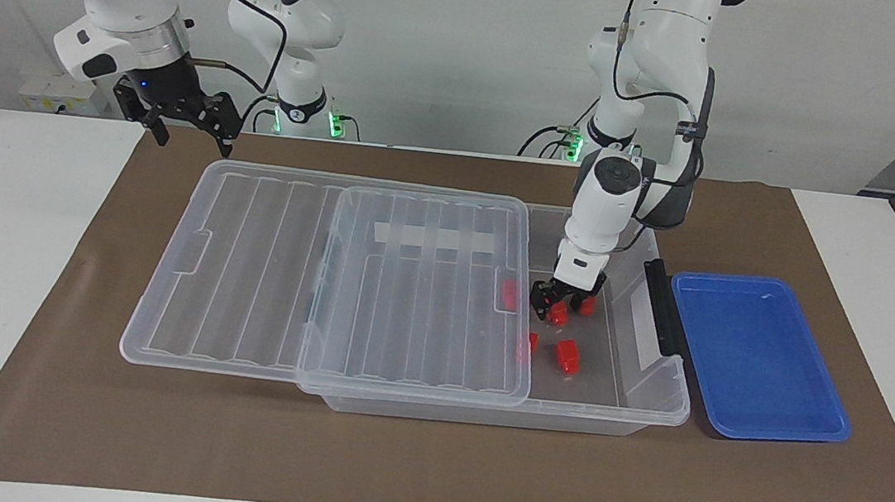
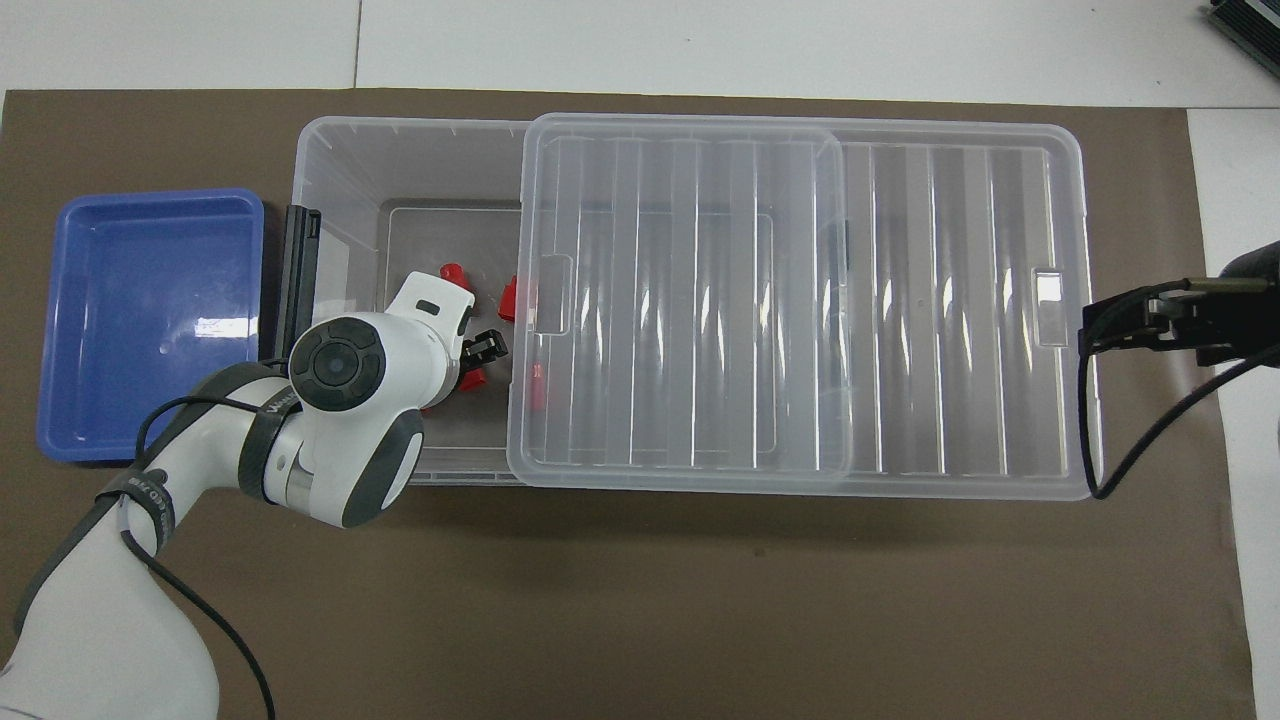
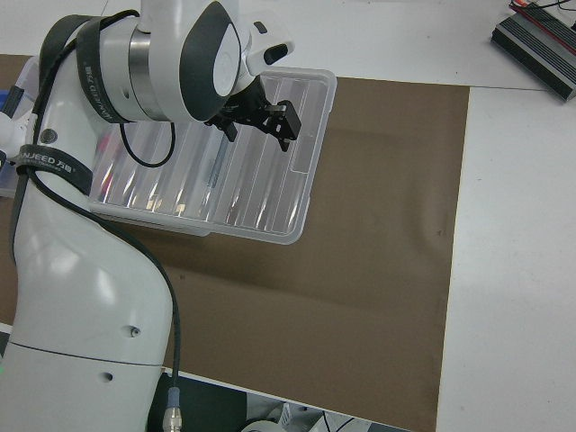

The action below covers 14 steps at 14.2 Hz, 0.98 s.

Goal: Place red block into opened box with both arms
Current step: 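Withdraw the left gripper back over the blue tray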

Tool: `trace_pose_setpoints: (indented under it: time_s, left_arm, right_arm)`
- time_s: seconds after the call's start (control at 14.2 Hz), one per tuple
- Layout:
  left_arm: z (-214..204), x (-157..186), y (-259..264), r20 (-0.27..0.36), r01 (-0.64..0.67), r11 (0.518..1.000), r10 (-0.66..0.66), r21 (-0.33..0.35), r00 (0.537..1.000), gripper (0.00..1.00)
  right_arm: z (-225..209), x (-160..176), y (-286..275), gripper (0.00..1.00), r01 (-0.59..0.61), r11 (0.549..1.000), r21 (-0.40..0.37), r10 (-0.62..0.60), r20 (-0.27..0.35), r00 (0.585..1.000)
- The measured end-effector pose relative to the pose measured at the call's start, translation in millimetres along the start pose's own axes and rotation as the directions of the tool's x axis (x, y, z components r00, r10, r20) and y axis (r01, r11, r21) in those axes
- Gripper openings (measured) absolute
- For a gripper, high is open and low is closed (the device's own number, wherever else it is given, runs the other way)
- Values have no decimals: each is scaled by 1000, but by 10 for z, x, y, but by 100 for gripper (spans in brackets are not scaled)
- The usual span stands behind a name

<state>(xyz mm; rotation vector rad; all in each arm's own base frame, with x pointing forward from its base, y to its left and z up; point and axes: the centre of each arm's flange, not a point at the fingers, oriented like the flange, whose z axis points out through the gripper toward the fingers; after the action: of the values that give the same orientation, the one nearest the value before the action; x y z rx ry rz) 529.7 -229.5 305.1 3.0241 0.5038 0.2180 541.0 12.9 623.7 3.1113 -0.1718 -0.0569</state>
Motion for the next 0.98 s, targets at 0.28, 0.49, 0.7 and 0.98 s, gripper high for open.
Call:
trace_pose_setpoints:
  time_s: [0.28,0.49,0.7,0.98]
  left_arm:
    - [-4,4,2,-1,0,1000,0,-1,1000,78]
    - [-22,18,13,-4,7,1000,-7,-4,1000,77]
    - [-109,65,77,-1,13,1000,-13,-1,1000,77]
    - [-354,181,192,25,15,999,-16,30,1000,77]
  right_arm:
    - [-3,-2,-1,100,0,1000,0,0,-1,1000]
    - [-3,-2,-1,100,0,1000,0,0,-1,1000]
    - [-4,-2,-1,100,0,1000,0,0,-1,1000]
    - [-19,19,-1,96,0,1000,3,0,-21,1000]
